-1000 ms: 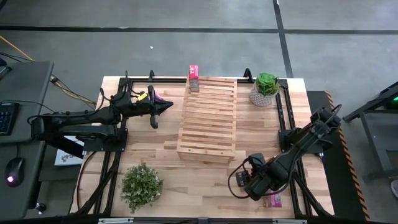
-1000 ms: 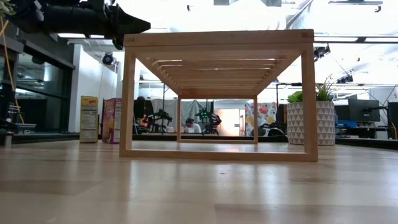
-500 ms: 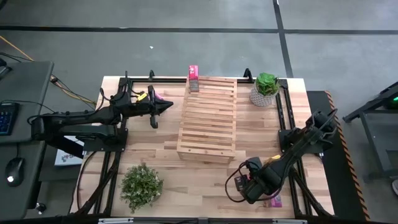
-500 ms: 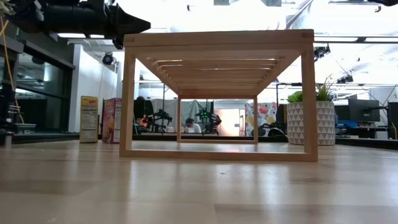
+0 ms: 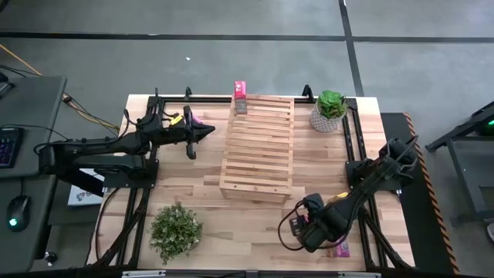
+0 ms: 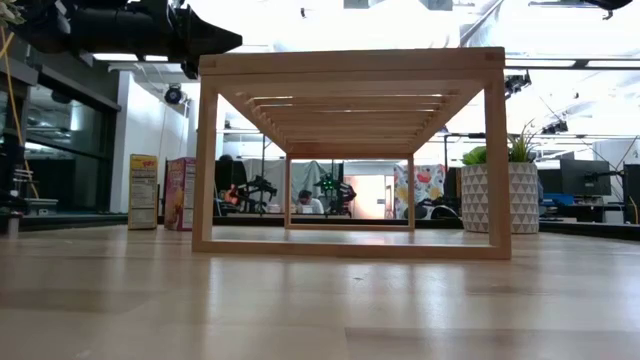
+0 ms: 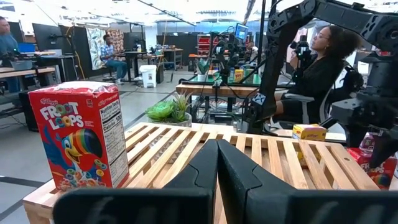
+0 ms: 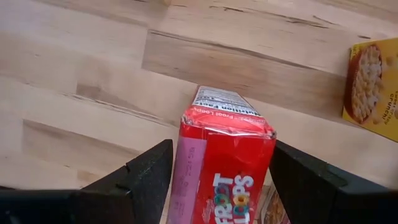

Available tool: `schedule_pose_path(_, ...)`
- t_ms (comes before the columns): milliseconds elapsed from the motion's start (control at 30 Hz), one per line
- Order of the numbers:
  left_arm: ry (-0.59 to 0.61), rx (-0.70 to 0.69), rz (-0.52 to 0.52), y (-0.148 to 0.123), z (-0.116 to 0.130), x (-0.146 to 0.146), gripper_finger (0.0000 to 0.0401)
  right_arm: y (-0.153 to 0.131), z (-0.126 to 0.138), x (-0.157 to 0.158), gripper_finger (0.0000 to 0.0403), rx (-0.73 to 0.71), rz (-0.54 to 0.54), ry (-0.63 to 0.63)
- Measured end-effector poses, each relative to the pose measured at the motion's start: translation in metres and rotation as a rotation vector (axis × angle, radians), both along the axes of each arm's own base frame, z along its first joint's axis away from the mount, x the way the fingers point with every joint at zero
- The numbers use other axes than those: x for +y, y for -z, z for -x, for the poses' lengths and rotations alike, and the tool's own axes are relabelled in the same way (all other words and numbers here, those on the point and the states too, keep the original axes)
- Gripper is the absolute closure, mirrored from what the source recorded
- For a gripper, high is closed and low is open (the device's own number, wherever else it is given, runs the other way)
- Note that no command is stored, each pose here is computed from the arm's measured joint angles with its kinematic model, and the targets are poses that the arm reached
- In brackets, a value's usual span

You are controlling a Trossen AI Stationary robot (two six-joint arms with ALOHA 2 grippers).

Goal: Stack cereal on shelf
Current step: Put the red cereal box on the shelf aligned with the red cereal box

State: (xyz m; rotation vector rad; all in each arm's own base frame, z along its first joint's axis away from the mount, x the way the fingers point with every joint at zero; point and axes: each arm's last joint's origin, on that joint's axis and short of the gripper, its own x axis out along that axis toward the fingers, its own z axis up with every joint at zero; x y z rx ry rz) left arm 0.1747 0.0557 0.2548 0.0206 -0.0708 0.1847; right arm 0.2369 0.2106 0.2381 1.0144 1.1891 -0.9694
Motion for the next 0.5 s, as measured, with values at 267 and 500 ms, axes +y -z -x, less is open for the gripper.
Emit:
schedule_pose_path(267,0.0,0.0,0.0,0.0,0.0,0.0,0.0398,0.019,-0.006,0.005,0.0152,0.078,0.006,-0.025)
schedule_pose_path(500,0.0,-0.008,-0.002,-0.001,0.0,0.0,0.0398,0.02,-0.009,0.003,0.0152,0.076,0.021,-0.061)
